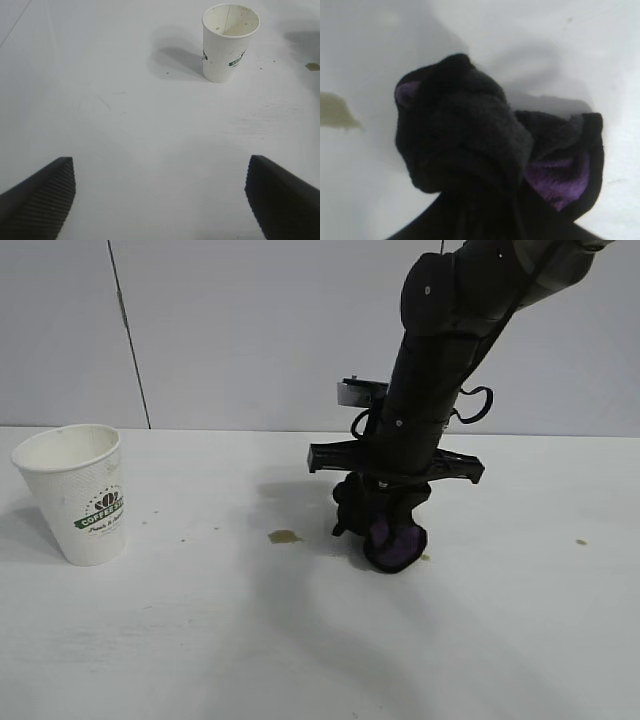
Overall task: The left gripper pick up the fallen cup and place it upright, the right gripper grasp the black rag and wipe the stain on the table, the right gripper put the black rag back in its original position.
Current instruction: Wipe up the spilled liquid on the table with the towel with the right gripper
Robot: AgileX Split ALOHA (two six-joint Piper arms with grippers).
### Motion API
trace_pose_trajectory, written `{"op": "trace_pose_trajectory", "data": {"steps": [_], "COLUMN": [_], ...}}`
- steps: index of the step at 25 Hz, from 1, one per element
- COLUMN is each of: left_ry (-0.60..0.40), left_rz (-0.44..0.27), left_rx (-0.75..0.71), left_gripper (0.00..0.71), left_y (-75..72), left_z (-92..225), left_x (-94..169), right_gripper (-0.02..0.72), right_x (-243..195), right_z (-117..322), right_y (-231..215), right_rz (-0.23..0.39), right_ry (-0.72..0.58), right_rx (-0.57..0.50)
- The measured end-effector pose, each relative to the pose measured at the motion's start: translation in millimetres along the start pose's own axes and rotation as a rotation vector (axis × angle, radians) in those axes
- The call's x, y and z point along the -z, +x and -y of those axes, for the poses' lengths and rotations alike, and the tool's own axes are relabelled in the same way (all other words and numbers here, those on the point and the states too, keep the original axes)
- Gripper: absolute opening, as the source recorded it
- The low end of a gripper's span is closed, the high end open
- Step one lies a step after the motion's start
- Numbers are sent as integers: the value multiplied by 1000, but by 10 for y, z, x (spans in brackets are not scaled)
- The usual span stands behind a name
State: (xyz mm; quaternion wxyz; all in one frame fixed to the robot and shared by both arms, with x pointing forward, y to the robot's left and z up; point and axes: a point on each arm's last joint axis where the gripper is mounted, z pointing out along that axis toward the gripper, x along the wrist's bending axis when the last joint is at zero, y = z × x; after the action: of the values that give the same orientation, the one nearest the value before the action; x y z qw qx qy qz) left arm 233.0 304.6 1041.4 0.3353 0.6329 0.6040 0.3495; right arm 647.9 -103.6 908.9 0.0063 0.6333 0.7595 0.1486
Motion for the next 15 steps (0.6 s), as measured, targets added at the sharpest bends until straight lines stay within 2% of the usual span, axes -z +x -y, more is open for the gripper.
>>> {"op": "trace_pose_trajectory", "data": {"steps": [7, 15], "left_ry": [0, 0], "left_rz": [0, 0], "left_rx": [0, 0], "left_gripper": [664, 664], "left_y": [0, 0], "left_z": [0, 0], "left_x": [0, 0], "right_gripper": [94, 94], "right_x": [-80, -234], "right_z": [36, 50], "right_y": [617, 820], "right_rz": [-104, -139], "right_ry": [-156, -242], "right_rx": [62, 60]}}
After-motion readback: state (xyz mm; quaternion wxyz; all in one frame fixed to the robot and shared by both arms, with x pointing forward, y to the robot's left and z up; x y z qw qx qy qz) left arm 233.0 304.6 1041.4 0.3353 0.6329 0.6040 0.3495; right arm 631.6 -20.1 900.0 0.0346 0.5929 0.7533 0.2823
